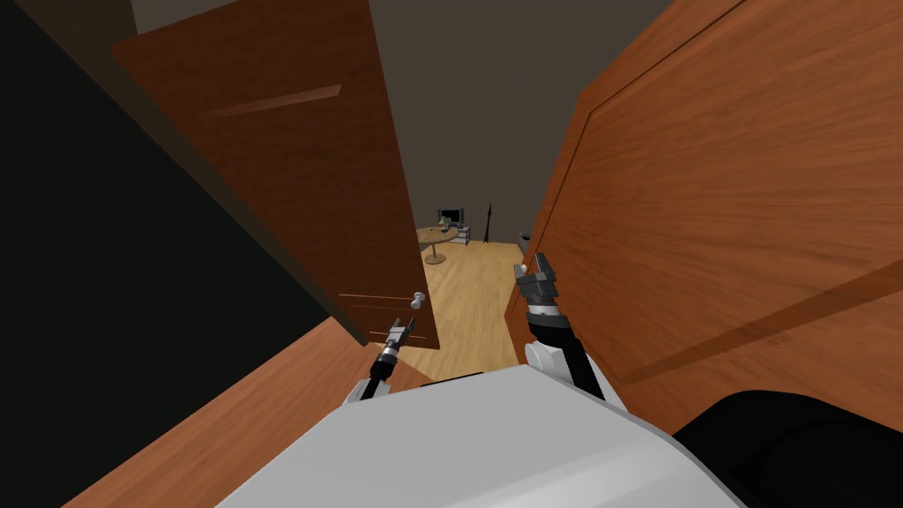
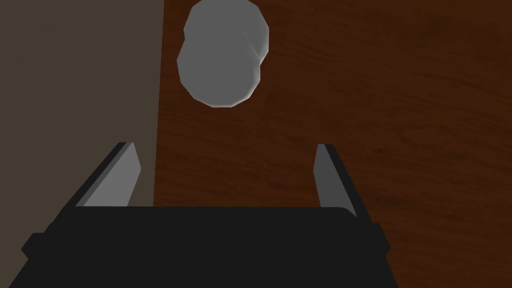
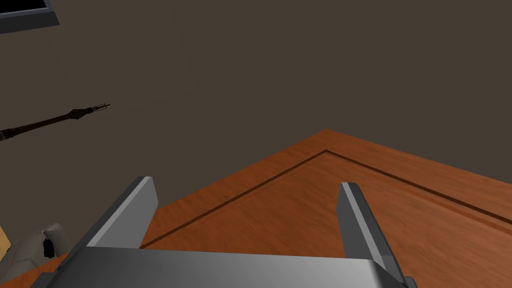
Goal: Push the door open
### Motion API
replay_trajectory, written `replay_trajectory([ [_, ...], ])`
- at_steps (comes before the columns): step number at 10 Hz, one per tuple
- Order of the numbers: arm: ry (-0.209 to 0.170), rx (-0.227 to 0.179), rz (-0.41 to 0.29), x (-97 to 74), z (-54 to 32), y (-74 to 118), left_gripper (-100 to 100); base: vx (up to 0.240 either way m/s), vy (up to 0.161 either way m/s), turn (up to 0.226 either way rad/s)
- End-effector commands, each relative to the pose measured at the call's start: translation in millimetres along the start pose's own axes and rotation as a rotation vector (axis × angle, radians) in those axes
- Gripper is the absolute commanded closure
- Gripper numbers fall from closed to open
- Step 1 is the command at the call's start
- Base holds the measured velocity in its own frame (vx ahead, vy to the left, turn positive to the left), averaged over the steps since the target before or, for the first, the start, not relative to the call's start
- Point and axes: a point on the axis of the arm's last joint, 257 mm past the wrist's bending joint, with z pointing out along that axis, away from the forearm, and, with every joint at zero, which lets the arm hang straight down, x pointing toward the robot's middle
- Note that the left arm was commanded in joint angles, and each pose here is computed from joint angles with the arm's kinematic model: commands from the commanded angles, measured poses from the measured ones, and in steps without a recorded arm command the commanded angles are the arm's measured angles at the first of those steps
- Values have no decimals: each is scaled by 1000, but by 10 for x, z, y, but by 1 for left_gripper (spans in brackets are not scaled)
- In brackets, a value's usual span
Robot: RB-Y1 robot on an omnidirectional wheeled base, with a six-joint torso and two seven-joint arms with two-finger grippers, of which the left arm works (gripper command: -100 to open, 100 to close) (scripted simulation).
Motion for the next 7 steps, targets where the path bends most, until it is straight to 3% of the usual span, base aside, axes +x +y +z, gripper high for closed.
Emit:
replay_trajectory([
  [1, 7, -2, 52, 9, 32, 21, -100, -101, -18, -6],
  [7, 25, -6, 198, 18, 128, 96, -100, -80, -6, -3],
])
